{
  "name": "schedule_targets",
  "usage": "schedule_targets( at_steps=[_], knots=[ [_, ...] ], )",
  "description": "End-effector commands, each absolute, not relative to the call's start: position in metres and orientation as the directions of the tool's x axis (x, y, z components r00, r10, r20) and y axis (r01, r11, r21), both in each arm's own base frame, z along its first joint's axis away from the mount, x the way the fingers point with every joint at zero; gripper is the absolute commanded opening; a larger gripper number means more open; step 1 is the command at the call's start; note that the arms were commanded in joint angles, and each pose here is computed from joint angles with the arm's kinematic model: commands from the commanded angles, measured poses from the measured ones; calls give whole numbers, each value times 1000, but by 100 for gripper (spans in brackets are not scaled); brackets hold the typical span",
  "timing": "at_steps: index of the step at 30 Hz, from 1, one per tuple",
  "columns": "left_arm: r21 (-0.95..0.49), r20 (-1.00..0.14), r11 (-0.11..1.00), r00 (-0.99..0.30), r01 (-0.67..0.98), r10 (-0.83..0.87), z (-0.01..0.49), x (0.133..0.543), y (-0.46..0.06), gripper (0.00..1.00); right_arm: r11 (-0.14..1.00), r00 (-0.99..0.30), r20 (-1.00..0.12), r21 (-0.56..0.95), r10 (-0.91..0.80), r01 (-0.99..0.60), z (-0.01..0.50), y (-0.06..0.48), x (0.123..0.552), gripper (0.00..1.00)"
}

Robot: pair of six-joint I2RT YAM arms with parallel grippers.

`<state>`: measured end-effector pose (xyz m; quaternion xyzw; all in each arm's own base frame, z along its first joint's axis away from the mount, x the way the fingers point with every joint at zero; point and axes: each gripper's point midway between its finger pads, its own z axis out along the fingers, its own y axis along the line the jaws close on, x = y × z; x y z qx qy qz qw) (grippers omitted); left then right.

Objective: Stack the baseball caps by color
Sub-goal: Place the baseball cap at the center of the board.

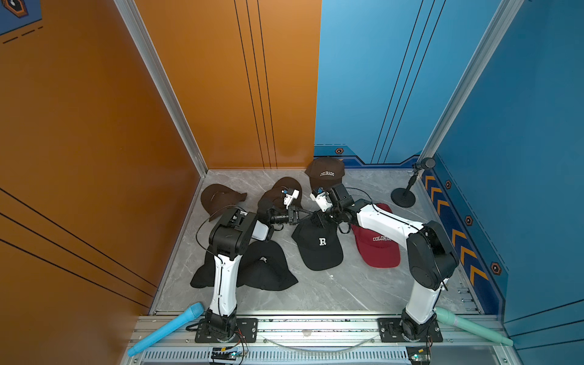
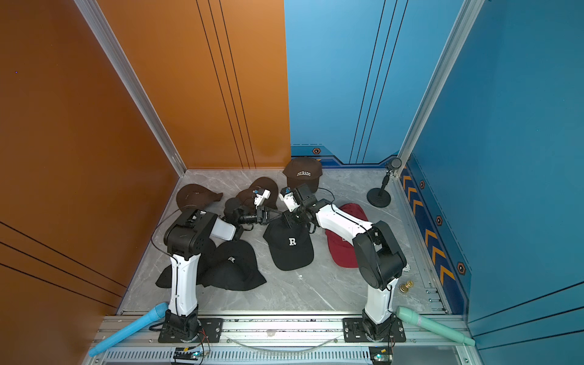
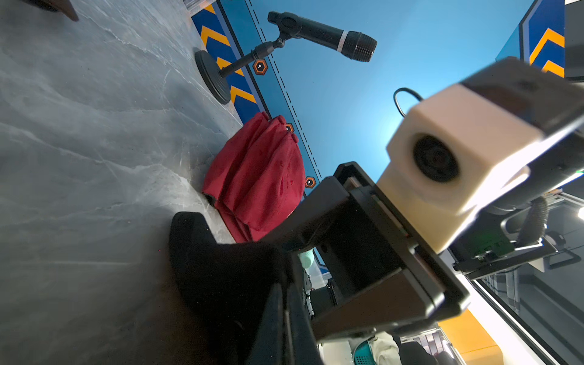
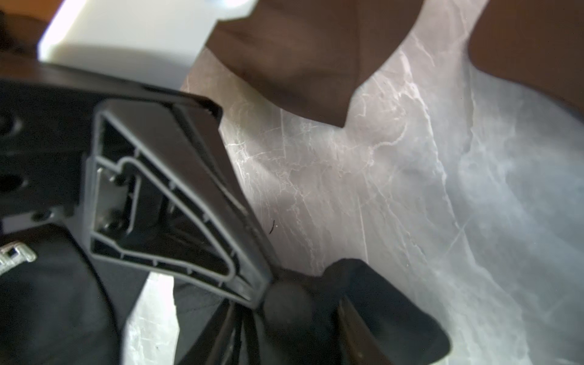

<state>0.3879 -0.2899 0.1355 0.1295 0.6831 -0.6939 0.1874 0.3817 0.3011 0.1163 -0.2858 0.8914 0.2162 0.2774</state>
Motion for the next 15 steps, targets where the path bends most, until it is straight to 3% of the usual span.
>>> schedule_targets(
  at_steps=[1, 5, 9, 11, 13, 14, 15],
  knots=[
    [-859, -509, -41, -860, 510, -47, 158, 381, -294, 0, 757, -676, -626, 200, -389, -622, 119, 297, 388, 27],
    [-862, -503, -39, -863, 505, -47, 156, 382, -293, 0, 760, -671, -632, 193, -387, -620, 125, 294, 387, 8],
    [-869, -492, -29, -868, 494, -62, 152, 386, -291, 1, 765, -673, -630, 189, -387, -616, 130, 291, 385, 0],
    [-873, -484, -16, -870, 488, -89, 151, 393, -286, 26, 772, -675, -628, 179, -387, -609, 134, 287, 384, 0],
    [-864, -498, 0, -856, 503, -140, 160, 411, -276, 74, 783, -678, -623, 164, -389, -600, 138, 283, 383, 0],
    [-865, -497, 14, -852, 501, -165, 161, 419, -270, 90, 786, -680, -620, 160, -391, -597, 140, 280, 382, 0],
    [-867, -494, 36, -848, 497, -194, 162, 430, -263, 98, 791, -683, -616, 154, -392, -593, 141, 277, 381, 0]
  ],
)
